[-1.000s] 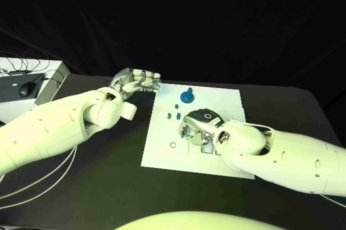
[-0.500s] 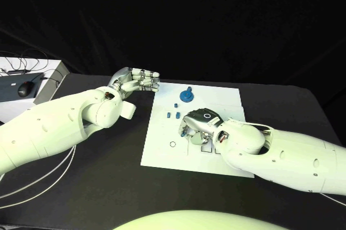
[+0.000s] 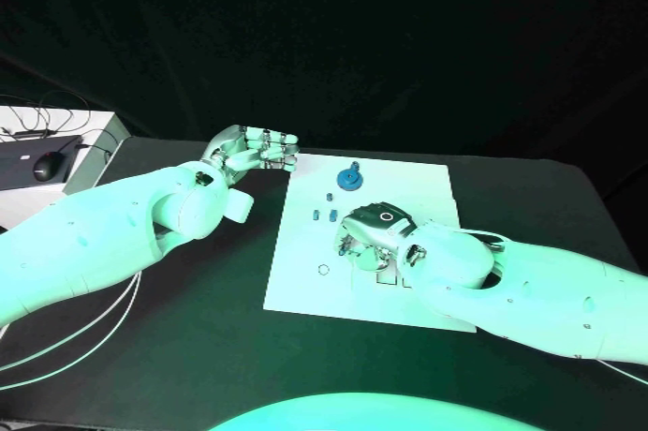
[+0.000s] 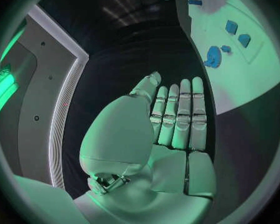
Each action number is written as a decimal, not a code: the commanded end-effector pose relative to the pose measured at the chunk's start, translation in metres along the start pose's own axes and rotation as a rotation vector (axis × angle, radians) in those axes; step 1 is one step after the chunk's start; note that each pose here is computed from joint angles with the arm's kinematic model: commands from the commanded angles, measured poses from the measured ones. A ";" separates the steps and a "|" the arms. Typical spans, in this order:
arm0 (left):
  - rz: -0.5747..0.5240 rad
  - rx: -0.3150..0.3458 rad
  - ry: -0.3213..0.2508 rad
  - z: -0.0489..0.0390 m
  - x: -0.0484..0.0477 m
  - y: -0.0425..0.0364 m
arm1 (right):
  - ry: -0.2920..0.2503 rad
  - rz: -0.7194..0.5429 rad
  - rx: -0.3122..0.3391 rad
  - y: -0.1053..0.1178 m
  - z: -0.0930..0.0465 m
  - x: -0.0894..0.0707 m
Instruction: Assemble the parts on the task board
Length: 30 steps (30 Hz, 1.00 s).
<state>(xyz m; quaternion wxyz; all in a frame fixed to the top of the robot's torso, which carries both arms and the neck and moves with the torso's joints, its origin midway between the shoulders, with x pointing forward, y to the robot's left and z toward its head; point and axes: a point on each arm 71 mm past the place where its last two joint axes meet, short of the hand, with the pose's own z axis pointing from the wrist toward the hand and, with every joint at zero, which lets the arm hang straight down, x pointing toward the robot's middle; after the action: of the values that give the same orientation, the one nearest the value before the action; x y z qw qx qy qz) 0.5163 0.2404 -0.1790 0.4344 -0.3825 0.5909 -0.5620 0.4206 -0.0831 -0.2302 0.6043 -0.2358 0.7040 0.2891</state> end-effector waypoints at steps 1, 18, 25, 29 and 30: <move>-0.008 0.003 0.006 -0.0001 0.0013 -0.0010 | 0.016 -0.015 -0.002 0.000 0.000 0.004; -0.009 -0.003 0.010 -0.0005 0.0012 -0.0008 | -0.039 0.036 -0.037 0.002 0.000 0.002; -0.009 -0.004 0.012 -0.0005 0.0012 -0.0006 | -0.082 0.047 -0.032 -0.002 -0.006 -0.002; -0.009 -0.005 0.011 -0.0004 0.0008 -0.0004 | -0.122 0.065 -0.027 -0.006 -0.013 -0.006; -0.009 -0.005 0.011 -0.0004 0.0008 -0.0004 | -0.131 0.074 -0.024 -0.007 -0.016 -0.008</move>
<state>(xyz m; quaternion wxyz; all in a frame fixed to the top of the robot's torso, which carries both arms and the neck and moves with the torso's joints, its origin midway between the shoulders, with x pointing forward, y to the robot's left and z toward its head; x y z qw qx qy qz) 0.5159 0.2415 -0.1794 0.4329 -0.3842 0.5932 -0.5596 0.4169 -0.0981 -0.2273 0.6202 -0.2119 0.6865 0.3150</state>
